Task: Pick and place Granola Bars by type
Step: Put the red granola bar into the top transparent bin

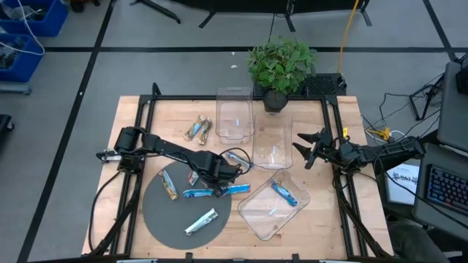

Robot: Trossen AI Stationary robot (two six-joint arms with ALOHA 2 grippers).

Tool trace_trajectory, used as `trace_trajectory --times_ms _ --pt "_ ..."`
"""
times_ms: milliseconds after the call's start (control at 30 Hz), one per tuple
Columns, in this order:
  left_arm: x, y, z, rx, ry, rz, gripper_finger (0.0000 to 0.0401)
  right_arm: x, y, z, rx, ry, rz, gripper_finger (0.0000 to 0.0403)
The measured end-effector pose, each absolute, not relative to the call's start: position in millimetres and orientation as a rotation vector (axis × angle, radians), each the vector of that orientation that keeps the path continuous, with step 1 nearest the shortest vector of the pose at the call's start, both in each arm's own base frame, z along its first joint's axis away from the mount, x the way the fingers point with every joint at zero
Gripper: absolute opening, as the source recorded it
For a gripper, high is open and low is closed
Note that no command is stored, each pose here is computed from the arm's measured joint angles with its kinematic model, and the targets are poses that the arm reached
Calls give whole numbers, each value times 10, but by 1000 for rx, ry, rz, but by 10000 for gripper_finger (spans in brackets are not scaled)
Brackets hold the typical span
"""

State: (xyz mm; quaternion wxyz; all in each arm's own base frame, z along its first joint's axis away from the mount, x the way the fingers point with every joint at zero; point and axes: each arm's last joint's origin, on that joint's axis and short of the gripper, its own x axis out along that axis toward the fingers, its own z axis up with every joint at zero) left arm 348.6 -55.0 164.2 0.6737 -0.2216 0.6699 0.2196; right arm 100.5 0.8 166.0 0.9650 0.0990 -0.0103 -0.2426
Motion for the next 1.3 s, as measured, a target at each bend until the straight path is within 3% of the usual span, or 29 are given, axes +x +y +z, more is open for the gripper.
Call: trace_trajectory --times_ms 533,1000,1300 --pt "3522 -484 2400 -237 1562 248 9 1005 8 1660 200 -21 -491 224" --pt "2874 -53 3212 -69 1405 193 9 1005 8 1659 200 -20 -491 224" --pt "2401 302 3581 30 1355 275 9 1005 8 1660 200 -21 -491 224"
